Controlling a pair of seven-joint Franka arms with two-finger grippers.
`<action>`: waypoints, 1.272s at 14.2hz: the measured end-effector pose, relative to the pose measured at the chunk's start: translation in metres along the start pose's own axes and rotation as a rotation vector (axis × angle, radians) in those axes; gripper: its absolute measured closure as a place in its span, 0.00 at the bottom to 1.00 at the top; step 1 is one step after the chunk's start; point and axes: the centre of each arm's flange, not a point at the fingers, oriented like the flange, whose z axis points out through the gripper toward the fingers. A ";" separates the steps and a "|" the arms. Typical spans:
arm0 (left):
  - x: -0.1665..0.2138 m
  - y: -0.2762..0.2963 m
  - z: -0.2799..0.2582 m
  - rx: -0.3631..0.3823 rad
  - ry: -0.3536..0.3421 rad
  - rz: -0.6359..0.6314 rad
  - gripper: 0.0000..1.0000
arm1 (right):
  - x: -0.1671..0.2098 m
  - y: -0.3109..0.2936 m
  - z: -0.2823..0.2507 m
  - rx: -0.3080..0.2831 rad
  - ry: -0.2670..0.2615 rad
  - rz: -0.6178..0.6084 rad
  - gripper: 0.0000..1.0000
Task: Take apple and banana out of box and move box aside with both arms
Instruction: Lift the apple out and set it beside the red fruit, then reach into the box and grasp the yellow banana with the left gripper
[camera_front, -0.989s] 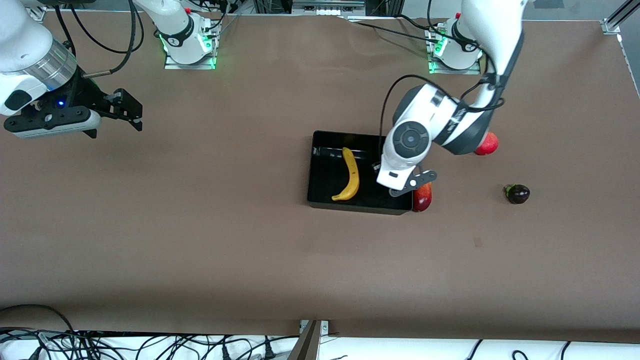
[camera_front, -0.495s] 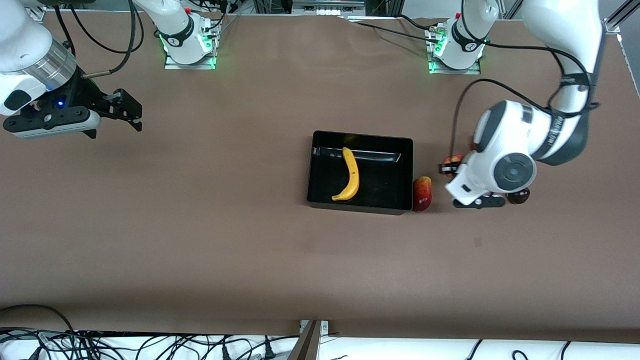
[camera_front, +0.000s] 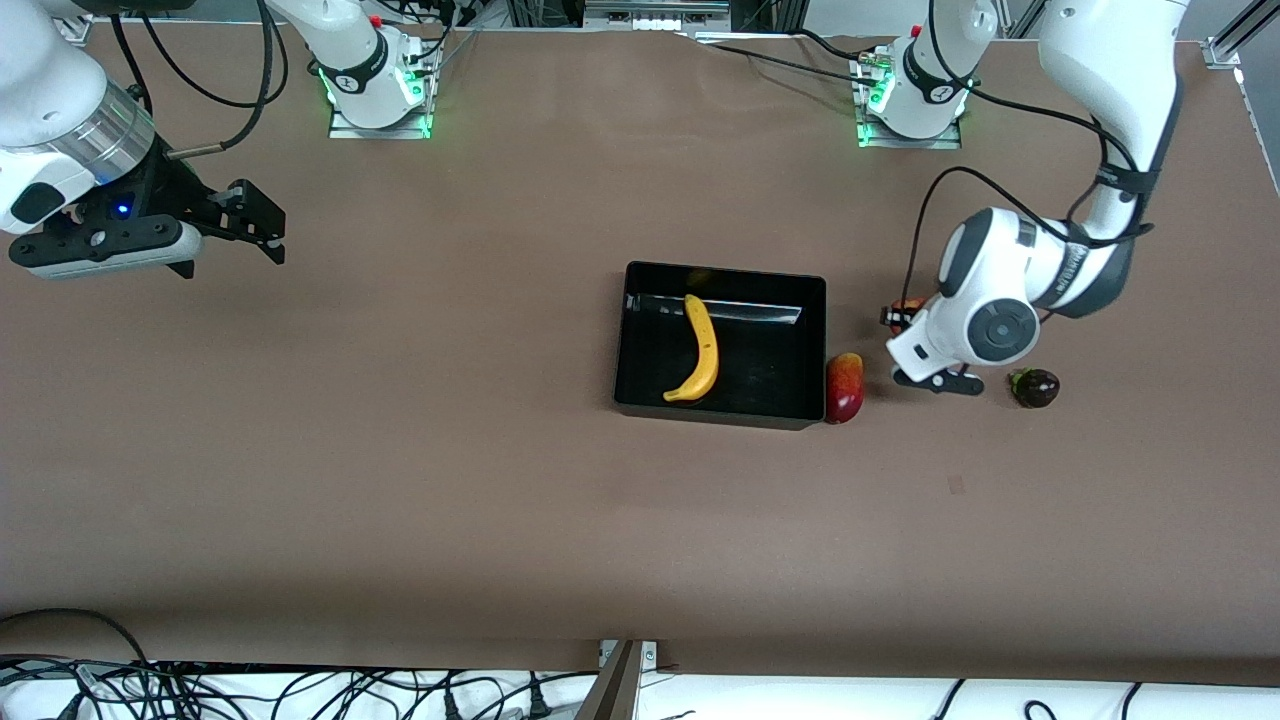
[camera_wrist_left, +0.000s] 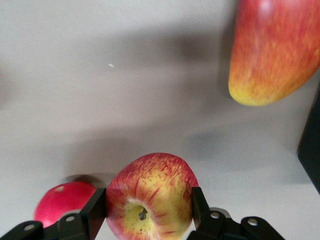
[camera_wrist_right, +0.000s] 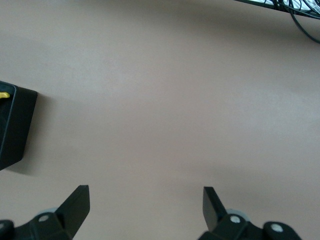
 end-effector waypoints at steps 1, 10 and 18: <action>-0.004 0.005 0.008 -0.001 0.016 -0.007 0.27 | 0.001 0.000 0.000 0.000 0.003 0.000 0.00; -0.012 0.035 -0.028 0.015 0.030 -0.035 0.00 | 0.002 0.000 0.002 0.000 0.006 0.001 0.00; -0.011 0.202 -0.148 -0.057 0.162 0.036 0.00 | 0.003 0.002 0.002 -0.001 0.008 0.003 0.00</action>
